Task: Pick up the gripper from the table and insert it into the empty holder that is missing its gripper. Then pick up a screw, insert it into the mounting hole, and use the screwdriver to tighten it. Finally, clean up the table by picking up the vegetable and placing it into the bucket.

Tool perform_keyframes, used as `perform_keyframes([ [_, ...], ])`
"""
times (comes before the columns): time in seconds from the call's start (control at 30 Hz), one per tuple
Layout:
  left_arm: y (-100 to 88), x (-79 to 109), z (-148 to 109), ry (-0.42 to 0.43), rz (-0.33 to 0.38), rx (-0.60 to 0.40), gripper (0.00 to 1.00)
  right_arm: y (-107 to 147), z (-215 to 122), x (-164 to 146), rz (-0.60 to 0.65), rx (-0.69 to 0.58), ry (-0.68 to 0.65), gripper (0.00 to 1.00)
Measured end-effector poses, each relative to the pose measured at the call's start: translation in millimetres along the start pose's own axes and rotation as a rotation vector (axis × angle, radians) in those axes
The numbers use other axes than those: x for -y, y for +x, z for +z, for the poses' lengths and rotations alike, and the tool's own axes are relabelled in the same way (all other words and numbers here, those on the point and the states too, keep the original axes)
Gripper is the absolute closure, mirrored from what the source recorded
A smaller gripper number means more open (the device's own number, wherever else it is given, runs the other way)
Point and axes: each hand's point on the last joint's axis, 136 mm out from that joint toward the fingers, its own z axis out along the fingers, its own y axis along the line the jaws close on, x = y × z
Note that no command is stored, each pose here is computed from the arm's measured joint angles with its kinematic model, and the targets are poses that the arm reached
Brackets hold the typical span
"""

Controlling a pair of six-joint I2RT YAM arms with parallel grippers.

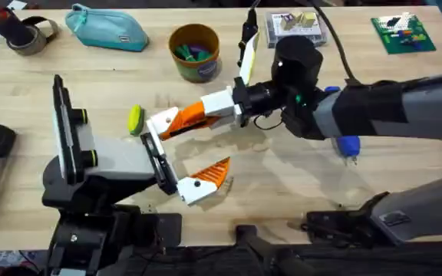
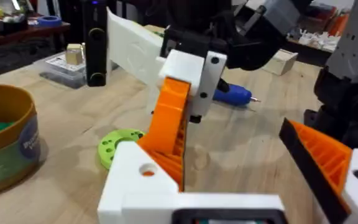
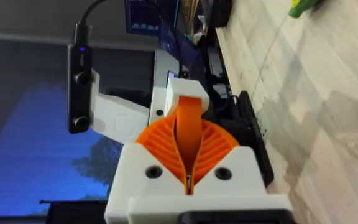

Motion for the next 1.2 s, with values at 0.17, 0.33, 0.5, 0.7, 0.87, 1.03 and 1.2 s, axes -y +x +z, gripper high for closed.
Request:
perform_keyframes([
  [0.17,0.3,1.4,0.0,0.008,-0.003,-0.001,0.011,-2.8,1.1,0.4,0.003,-0.032,-0.010,0.981],
  [0.33,0.1,-1.3,0.0,-0.008,-0.003,0.000,0.011,-6.9,3.7,0.6,0.003,-0.049,-0.017,0.981],
  [0.5,0.0,-2.0,0.0,-0.012,-0.003,0.000,0.011,-7.3,3.9,0.5,0.007,-0.050,-0.017,0.981],
  [0.7,0.0,-2.0,0.0,-0.012,-0.003,0.000,0.011,-7.3,3.9,0.4,0.010,-0.050,-0.017,0.981],
  [0.87,0.0,-2.0,0.0,-0.012,-0.002,0.000,0.011,-7.3,3.9,0.4,0.011,-0.050,-0.017,0.981],
  [1.03,-0.1,-2.0,0.0,-0.012,-0.002,0.001,0.011,-7.3,4.0,0.4,0.016,-0.050,-0.017,0.960],
  [1.2,-0.9,6.0,0.3,0.033,0.007,0.001,0.011,-5.6,9.4,0.0,0.017,-0.053,-0.014,0.235],
])
